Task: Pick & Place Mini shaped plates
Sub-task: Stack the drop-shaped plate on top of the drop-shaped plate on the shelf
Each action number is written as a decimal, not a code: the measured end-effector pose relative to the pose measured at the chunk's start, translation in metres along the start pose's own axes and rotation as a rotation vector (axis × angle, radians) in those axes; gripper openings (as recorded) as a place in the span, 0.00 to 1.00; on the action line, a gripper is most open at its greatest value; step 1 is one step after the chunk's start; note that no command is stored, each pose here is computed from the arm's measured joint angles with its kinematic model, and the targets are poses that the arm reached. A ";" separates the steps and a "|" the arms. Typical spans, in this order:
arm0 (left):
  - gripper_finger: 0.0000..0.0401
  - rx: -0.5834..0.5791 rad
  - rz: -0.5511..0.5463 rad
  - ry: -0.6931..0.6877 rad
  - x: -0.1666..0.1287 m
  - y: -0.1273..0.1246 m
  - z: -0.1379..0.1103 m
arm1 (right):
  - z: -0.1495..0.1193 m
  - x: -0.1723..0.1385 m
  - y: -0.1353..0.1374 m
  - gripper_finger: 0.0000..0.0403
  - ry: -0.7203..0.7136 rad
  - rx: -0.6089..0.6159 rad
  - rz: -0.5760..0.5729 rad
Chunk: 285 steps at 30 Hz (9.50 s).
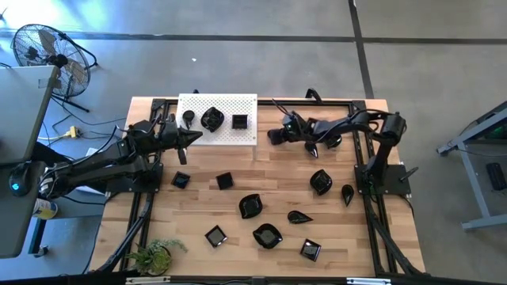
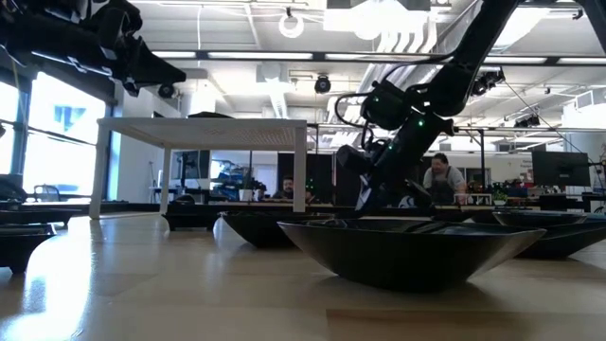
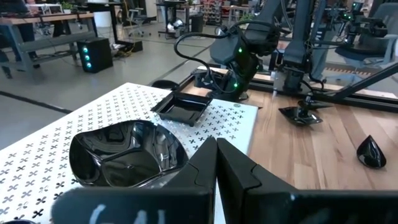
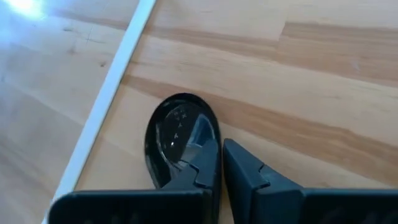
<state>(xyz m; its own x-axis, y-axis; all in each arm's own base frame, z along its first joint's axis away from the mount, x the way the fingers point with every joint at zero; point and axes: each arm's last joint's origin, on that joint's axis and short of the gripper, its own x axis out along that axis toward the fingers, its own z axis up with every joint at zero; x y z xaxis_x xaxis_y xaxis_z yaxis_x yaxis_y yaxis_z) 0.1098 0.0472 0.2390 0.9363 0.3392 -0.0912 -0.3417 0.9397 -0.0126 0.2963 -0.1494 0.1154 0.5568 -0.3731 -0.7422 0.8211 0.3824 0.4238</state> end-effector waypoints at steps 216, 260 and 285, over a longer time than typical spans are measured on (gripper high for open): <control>0.00 -0.031 0.316 1.399 0.109 0.112 0.135 | -0.075 -0.072 0.214 0.00 -0.684 -1.275 0.278; 0.00 0.605 0.057 1.535 0.136 0.060 0.118 | -0.077 -0.073 0.216 0.00 -0.655 -1.282 0.394; 0.21 0.550 0.191 1.480 0.128 0.059 0.127 | -0.077 -0.072 0.215 0.00 -0.651 -1.283 0.392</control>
<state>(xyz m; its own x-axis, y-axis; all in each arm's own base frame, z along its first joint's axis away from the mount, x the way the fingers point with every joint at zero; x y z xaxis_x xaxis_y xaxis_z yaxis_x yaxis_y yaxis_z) 0.2200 0.1512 0.3527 -0.1298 0.4179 -0.8992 -0.0627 0.9016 0.4281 0.4232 0.0253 0.2202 0.9512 -0.2433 -0.1896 0.1346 0.8805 -0.4545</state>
